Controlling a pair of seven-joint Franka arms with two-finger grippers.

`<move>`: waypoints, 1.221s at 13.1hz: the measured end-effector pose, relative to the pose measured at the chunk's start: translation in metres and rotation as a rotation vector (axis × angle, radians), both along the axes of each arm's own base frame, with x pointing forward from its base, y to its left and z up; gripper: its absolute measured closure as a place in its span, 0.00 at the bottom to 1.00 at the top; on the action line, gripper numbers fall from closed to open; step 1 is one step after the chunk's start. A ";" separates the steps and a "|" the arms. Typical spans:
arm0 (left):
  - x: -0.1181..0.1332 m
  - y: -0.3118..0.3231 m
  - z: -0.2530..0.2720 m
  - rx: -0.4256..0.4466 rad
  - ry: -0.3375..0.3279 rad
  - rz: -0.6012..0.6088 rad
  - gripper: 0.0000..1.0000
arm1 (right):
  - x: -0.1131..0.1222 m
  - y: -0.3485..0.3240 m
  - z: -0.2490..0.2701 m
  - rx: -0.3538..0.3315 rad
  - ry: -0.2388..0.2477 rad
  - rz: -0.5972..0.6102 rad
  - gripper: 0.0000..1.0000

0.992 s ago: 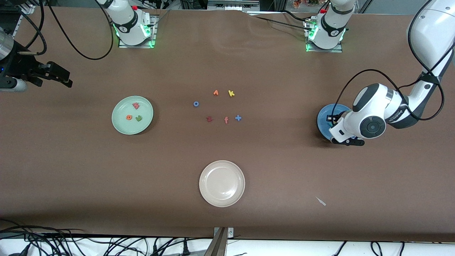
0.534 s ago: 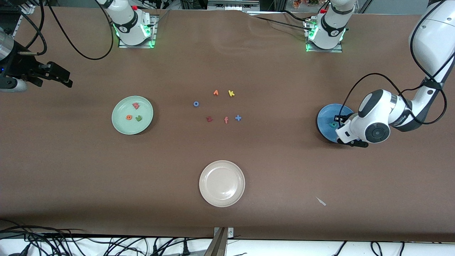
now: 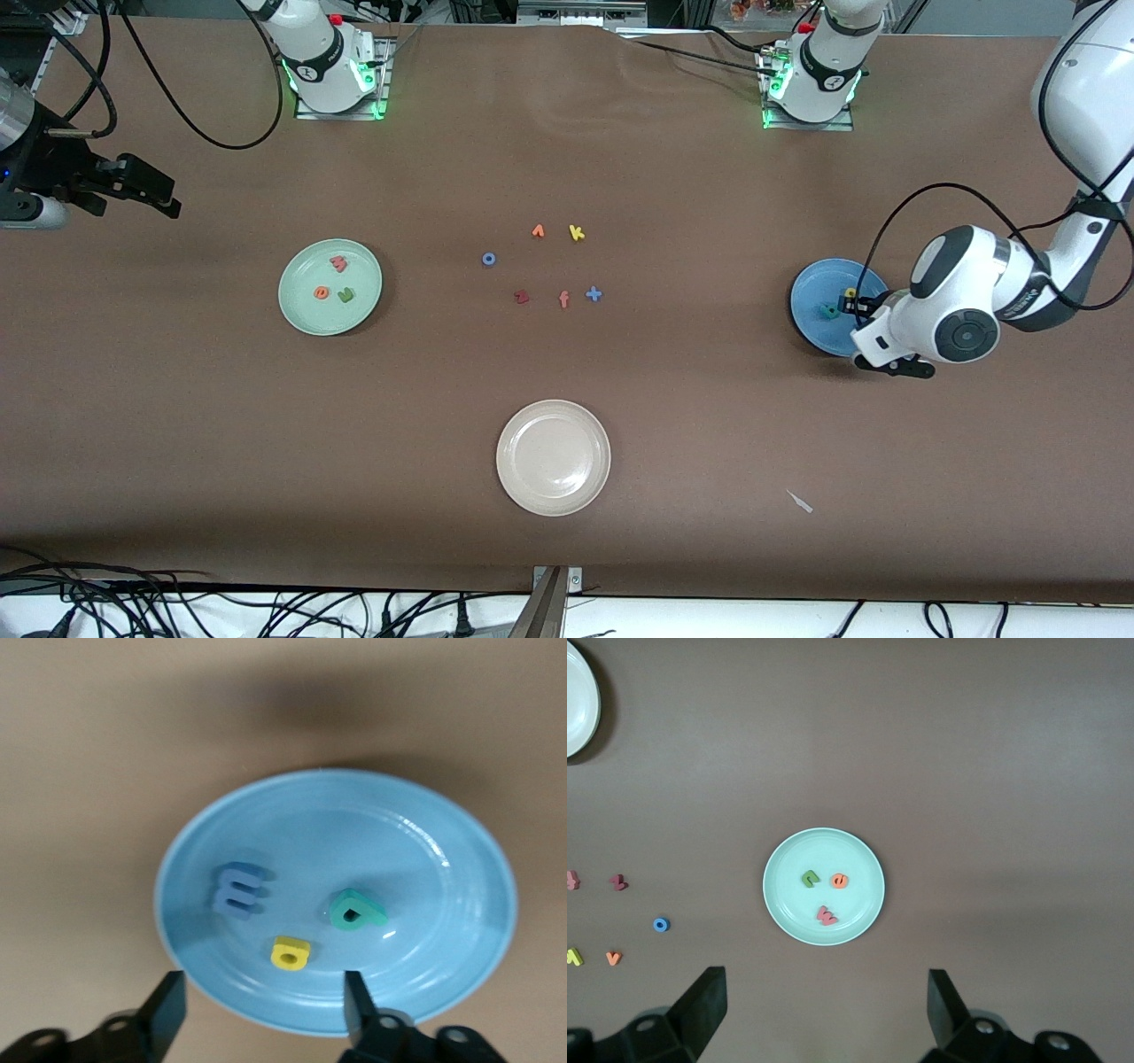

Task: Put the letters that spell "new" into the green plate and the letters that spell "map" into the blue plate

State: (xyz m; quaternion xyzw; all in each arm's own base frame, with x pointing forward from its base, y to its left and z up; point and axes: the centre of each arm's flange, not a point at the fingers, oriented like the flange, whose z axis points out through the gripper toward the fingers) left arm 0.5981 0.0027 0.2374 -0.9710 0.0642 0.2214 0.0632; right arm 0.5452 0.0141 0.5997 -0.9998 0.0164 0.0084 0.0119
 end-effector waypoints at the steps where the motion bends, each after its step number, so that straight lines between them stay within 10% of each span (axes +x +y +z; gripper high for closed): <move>1: 0.009 0.000 0.024 0.017 -0.005 0.003 0.04 | 0.000 0.000 0.000 0.000 0.000 0.000 0.00; 16: 0.079 -0.045 0.223 -0.071 -0.084 0.055 0.00 | 0.001 0.000 -0.001 0.000 0.001 0.000 0.00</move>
